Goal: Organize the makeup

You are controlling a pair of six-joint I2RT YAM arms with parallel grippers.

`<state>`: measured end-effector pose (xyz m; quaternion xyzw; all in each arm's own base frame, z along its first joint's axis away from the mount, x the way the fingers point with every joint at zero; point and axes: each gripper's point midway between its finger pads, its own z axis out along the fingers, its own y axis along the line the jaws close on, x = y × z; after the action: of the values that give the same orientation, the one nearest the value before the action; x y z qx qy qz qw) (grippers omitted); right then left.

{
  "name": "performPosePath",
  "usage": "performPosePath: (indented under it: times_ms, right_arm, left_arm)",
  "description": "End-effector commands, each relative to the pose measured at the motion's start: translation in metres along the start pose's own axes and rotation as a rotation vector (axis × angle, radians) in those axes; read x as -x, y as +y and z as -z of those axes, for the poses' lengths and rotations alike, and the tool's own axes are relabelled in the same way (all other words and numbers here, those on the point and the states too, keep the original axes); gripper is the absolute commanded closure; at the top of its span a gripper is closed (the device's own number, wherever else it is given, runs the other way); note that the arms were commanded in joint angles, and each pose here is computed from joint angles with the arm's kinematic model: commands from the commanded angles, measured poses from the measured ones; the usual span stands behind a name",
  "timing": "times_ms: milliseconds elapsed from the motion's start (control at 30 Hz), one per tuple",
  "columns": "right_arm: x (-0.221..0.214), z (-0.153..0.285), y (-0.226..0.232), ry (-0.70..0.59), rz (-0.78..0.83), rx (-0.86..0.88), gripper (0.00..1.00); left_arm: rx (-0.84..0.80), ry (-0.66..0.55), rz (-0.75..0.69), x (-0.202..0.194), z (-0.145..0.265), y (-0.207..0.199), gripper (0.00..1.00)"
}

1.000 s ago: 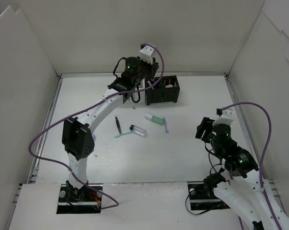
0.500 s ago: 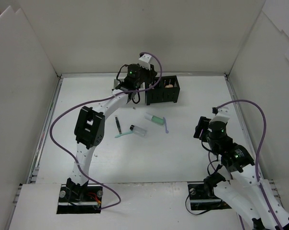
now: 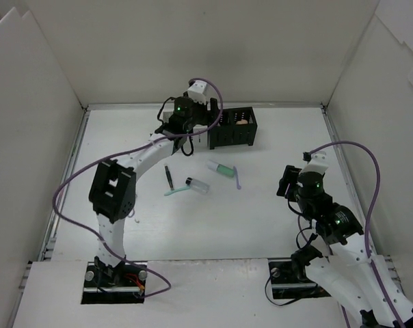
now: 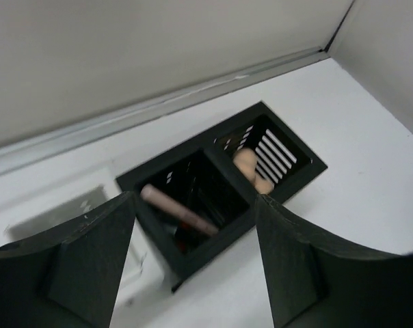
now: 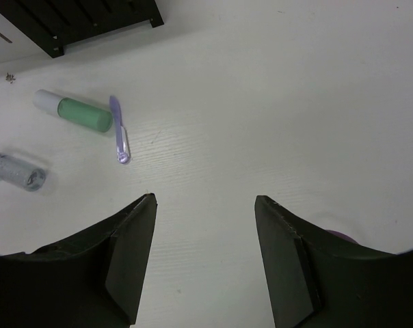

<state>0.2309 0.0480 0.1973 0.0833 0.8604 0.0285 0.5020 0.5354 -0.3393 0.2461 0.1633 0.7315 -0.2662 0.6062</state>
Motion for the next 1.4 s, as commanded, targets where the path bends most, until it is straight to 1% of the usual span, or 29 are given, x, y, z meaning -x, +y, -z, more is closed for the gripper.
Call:
performPosePath:
  times_ms: [0,33,67,100,133,167,200,233,267,333,367,433,467,567,633,700,733,900,1000,1367]
  right_arm:
    - [0.013,-0.003,0.004,-0.051,-0.014,0.014,0.44]
    - [0.013,-0.002,0.004,-0.054,-0.016,0.016,0.43]
    - [0.013,-0.002,0.005,-0.054,-0.017,0.019,0.43]
    - [0.013,-0.001,0.004,-0.054,-0.018,0.019,0.43]
    - [0.013,-0.002,0.004,-0.053,-0.016,0.017,0.44]
    - [0.013,-0.002,0.004,-0.054,-0.019,0.018,0.43]
    - [0.014,-0.001,0.005,-0.055,-0.017,0.02,0.44]
    - [0.014,-0.002,0.005,-0.054,-0.015,0.021,0.44]
    - [0.015,-0.001,0.006,-0.055,-0.014,0.024,0.44]
    - [0.015,-0.001,0.006,-0.057,-0.017,0.025,0.44]
    - [0.014,-0.001,0.006,-0.054,-0.016,0.026,0.43]
    - [0.013,-0.001,0.005,-0.053,-0.019,0.027,0.44]
    - [0.013,0.0,0.005,-0.056,-0.02,0.027,0.44]
    - [0.013,0.0,0.006,-0.056,-0.021,0.032,0.44]
    - [0.013,0.0,0.006,-0.054,-0.019,0.034,0.44]
    - [0.011,-0.001,0.006,-0.051,-0.02,0.033,0.44]
    - [0.011,-0.001,0.006,-0.048,-0.017,0.033,0.44]
    - [0.009,-0.002,0.006,-0.045,-0.017,0.032,0.44]
    - [0.009,-0.002,0.007,-0.044,-0.016,0.036,0.44]
    - [0.009,-0.003,0.007,-0.043,-0.017,0.035,0.44]
  left_arm:
    - [0.105,-0.204,0.044,0.114,0.074,-0.008,0.32]
    - [0.223,-0.195,0.082,0.113,0.088,0.01,0.29]
    - [0.279,-0.122,0.102,0.099,0.109,0.013,0.27]
    - [0.334,-0.091,0.119,0.091,0.12,0.021,0.26]
    - [0.424,-0.074,0.157,0.085,0.133,0.033,0.23]
    - [0.488,0.029,0.17,0.057,0.148,0.041,0.21]
    - [0.525,0.042,0.191,0.057,0.162,0.044,0.19]
    - [0.58,0.069,0.208,0.047,0.171,0.051,0.18]
    - [0.629,0.13,0.242,0.028,0.183,0.058,0.17]
    - [0.698,0.18,0.277,0.01,0.195,0.069,0.16]
    - [0.745,0.236,0.306,-0.009,0.202,0.077,0.16]
    - [0.79,0.298,0.327,-0.03,0.208,0.086,0.18]
    - [0.83,0.351,0.347,-0.047,0.212,0.092,0.19]
    - [0.87,0.427,0.372,-0.08,0.215,0.099,0.21]
    - [0.858,0.462,0.392,-0.101,0.211,0.1,0.26]
    - [0.864,0.486,0.419,-0.112,0.21,0.106,0.3]
    - [0.864,0.508,0.421,-0.123,0.206,0.106,0.31]
    - [0.861,0.556,0.466,-0.146,0.196,0.115,0.45]
    - [0.862,0.576,0.488,-0.157,0.189,0.119,0.51]
    - [0.929,0.613,0.533,-0.183,0.183,0.125,0.54]
